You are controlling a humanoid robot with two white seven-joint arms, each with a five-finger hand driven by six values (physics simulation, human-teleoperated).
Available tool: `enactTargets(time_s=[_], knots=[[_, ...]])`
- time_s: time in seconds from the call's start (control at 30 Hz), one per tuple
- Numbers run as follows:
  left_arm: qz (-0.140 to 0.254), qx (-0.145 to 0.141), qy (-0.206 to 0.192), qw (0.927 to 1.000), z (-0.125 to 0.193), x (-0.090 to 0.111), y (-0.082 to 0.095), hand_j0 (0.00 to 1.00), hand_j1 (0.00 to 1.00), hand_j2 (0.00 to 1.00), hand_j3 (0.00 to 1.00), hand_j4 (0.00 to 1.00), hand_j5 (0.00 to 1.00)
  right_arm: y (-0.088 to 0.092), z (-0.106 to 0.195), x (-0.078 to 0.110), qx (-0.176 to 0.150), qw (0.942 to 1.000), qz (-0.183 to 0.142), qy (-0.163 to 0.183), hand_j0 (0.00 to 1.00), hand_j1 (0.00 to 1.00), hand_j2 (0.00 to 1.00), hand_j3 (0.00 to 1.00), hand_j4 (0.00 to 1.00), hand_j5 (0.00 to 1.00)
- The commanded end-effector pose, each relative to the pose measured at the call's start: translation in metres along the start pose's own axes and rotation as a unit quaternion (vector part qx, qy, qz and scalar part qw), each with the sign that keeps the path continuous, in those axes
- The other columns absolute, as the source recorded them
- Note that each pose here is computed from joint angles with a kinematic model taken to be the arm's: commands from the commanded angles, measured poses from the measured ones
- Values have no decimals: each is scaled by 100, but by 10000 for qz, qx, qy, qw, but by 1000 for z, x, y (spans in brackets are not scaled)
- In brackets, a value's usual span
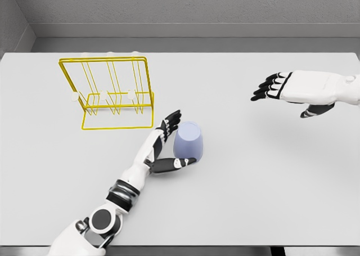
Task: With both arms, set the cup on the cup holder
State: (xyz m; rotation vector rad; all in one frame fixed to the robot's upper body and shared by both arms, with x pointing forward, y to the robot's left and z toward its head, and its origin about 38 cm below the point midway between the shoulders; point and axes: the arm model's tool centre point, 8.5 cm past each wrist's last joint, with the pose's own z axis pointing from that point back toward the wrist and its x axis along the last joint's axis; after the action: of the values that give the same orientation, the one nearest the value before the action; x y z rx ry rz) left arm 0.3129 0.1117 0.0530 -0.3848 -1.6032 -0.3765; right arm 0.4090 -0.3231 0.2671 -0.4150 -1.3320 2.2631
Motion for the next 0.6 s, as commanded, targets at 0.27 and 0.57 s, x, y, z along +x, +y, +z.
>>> enactTargets(time_s=[0.27,0.57], knots=[[29,-64,-49,10000,-10,1,-9,100,100,100,100,100,100,-2,0,0,-22,10000,-17,4,100,100,100,100,100,100],[49,-55,-13,10000,-13,-2,-13,100,100,100,100,100,100,-1,0,0,-18,10000,-22,1,100,100,100,100,100,100]])
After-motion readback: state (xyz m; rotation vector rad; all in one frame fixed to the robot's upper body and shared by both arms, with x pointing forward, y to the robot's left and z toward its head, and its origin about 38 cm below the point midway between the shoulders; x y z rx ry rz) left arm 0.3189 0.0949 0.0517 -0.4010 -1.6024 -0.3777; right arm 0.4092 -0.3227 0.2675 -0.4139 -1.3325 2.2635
